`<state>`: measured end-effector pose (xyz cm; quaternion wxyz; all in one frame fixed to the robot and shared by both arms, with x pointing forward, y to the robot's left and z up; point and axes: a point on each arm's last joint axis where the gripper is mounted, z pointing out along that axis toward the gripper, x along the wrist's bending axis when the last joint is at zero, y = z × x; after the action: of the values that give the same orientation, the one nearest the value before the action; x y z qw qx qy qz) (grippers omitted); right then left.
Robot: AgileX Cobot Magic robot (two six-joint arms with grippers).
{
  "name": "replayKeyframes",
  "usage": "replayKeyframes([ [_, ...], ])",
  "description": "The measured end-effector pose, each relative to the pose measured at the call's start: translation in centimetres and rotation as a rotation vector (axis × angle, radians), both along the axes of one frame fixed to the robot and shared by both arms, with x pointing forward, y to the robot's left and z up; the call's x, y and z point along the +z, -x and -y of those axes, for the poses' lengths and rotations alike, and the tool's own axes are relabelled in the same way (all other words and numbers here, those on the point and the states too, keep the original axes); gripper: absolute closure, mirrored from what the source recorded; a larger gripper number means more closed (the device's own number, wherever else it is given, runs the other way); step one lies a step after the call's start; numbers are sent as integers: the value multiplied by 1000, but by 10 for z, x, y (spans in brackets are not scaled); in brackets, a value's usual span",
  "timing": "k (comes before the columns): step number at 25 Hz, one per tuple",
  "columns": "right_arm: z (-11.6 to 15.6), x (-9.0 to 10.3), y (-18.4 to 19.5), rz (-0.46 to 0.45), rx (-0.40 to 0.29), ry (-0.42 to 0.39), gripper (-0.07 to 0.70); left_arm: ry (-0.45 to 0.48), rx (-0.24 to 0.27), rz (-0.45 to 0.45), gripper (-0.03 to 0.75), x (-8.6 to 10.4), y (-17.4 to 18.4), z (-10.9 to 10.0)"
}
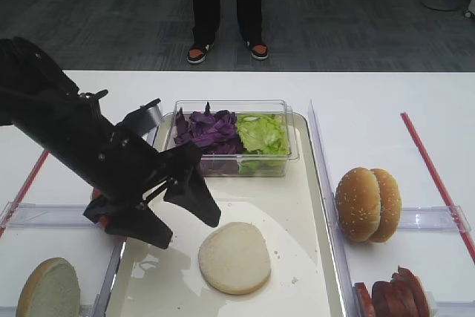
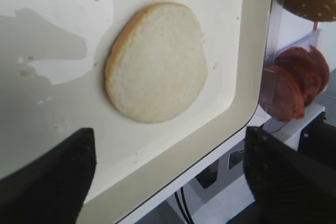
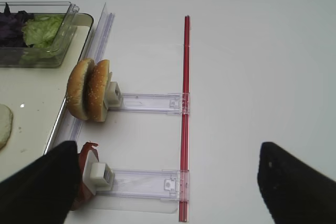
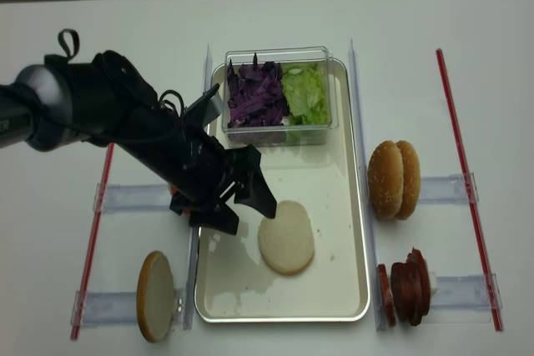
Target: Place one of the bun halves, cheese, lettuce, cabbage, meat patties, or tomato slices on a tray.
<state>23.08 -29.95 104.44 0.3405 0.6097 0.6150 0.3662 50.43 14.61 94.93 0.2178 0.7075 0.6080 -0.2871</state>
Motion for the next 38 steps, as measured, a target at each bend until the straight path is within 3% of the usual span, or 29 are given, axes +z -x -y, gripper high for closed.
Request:
replayKeyframes([
  [9, 0, 0, 0, 0, 0, 0, -62, -136, -80, -33, 169, 17, -8, -6],
  [14, 0, 0, 0, 0, 0, 0, -62, -215, -111, 17, 169, 42, -14, -11],
  [19, 0, 0, 0, 0, 0, 0, -62, -334, -99, 115, 169, 68, -26, -22],
  [26, 0, 0, 0, 0, 0, 0, -62, -533, -85, 201, 169, 82, -28, -42],
  [31, 0, 0, 0, 0, 0, 0, -62, -593, -74, 234, 169, 89, -27, -49],
  [38, 0, 0, 0, 0, 2, 4, -62, -607, -29, 225, 169, 90, -31, -64],
])
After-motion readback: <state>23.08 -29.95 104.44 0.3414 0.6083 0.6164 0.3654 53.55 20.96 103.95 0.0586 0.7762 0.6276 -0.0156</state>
